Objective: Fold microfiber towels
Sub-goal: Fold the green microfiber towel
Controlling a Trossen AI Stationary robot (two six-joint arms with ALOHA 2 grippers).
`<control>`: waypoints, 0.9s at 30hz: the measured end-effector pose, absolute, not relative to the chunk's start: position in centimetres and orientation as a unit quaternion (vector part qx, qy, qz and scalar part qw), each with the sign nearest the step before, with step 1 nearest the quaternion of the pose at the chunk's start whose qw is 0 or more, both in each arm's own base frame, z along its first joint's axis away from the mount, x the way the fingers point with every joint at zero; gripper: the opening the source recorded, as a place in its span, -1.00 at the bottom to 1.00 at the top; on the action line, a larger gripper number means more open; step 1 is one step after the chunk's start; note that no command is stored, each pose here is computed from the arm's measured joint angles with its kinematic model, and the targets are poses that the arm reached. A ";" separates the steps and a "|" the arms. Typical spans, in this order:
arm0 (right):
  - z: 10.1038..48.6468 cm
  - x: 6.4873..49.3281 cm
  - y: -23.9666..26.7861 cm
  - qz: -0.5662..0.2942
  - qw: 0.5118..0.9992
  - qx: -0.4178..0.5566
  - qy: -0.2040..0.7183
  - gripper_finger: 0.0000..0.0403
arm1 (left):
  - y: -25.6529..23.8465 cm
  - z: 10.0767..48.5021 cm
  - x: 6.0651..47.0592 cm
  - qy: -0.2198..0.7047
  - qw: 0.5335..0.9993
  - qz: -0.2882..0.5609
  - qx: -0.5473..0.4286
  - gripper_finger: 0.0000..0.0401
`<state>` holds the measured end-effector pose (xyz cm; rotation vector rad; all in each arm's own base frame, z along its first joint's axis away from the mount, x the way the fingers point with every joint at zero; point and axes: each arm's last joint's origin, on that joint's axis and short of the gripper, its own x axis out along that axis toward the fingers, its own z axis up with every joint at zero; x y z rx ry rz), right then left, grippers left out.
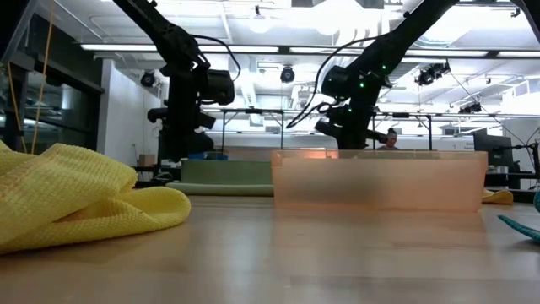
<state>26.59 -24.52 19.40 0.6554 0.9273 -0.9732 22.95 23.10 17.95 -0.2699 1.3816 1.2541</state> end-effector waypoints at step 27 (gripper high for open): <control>19.6 26.7 -25.0 -0.451 0.739 0.307 0.396 -0.98 | 24.0 18.0 22.0 0.617 0.579 0.525 -0.092 -0.95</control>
